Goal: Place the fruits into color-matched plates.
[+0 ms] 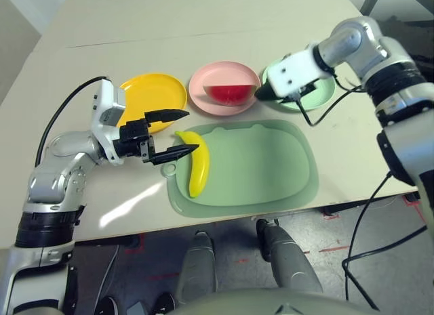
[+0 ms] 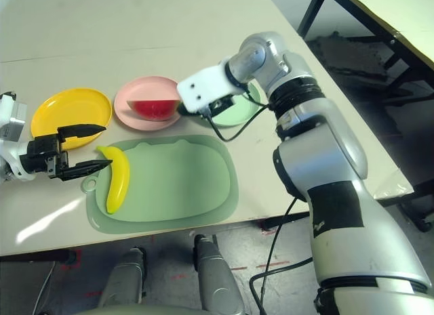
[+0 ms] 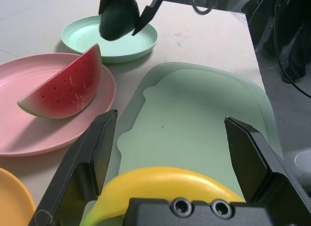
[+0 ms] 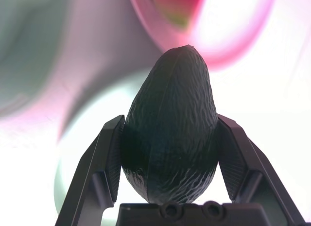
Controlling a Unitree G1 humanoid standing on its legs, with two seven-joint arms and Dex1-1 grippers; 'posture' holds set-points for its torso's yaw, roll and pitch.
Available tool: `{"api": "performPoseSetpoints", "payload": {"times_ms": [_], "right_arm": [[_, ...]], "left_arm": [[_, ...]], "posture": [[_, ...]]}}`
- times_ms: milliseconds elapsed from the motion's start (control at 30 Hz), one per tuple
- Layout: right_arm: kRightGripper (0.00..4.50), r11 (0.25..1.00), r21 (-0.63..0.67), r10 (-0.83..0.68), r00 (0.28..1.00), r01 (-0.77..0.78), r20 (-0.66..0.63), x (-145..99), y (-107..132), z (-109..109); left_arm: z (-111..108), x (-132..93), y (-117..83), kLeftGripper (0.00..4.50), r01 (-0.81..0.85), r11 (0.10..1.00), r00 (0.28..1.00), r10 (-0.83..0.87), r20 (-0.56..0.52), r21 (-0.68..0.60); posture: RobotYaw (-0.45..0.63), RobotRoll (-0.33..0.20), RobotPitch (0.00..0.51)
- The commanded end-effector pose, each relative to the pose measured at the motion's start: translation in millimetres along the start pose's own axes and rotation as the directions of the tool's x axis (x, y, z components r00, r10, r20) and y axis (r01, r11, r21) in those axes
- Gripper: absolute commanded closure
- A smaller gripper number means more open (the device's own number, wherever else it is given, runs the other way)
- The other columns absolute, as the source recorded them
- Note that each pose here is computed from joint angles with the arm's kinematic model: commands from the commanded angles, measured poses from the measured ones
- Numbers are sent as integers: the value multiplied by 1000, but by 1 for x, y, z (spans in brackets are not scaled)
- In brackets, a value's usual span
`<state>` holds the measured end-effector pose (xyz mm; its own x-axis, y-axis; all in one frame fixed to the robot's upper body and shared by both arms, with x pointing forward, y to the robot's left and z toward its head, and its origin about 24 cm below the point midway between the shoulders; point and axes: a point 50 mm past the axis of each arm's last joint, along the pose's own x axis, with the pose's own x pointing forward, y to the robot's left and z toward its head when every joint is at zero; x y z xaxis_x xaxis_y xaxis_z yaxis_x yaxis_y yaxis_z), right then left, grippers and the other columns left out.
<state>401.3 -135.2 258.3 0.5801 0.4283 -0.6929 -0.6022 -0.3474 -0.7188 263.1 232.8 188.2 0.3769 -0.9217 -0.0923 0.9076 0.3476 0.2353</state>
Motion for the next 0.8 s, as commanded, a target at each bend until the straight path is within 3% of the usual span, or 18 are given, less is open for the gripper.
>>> {"api": "performPoseSetpoints", "payload": {"times_ms": [33, 233, 367, 500, 700, 800], "right_arm": [[1501, 999, 40, -25, 994, 30, -107, 7, 11, -17], [1501, 997, 71, -19, 977, 35, -211, 16, 29, -34], [1501, 995, 97, -3, 983, 21, -182, 20, 33, -32], [77, 996, 91, -1, 986, 17, -169, 18, 31, -31], [34, 989, 119, -74, 990, 88, -116, -5, 9, -28], [34, 967, 229, -113, 993, 107, 13, -23, -4, -22]], "left_arm": [[0, 3, -2, 0, 27, 1000, 1000, -26, -15, 13], [1, 0, -5, 0, 30, 999, 999, -29, -21, 13], [1, -2, -6, 0, 28, 1000, 999, -28, -27, 13], [0, -1, -7, 0, 33, 999, 999, -32, -26, 14], [2, -2, -4, 0, 30, 999, 999, -29, -31, 40], [5, -6, 1, 0, 17, 993, 999, -12, -45, 114]], "posture": [[-34, 0, 236], [-17, 0, 242], [-15, 0, 240], [-16, 0, 239], [-12, 0, 235], [-9, 0, 234]]}}
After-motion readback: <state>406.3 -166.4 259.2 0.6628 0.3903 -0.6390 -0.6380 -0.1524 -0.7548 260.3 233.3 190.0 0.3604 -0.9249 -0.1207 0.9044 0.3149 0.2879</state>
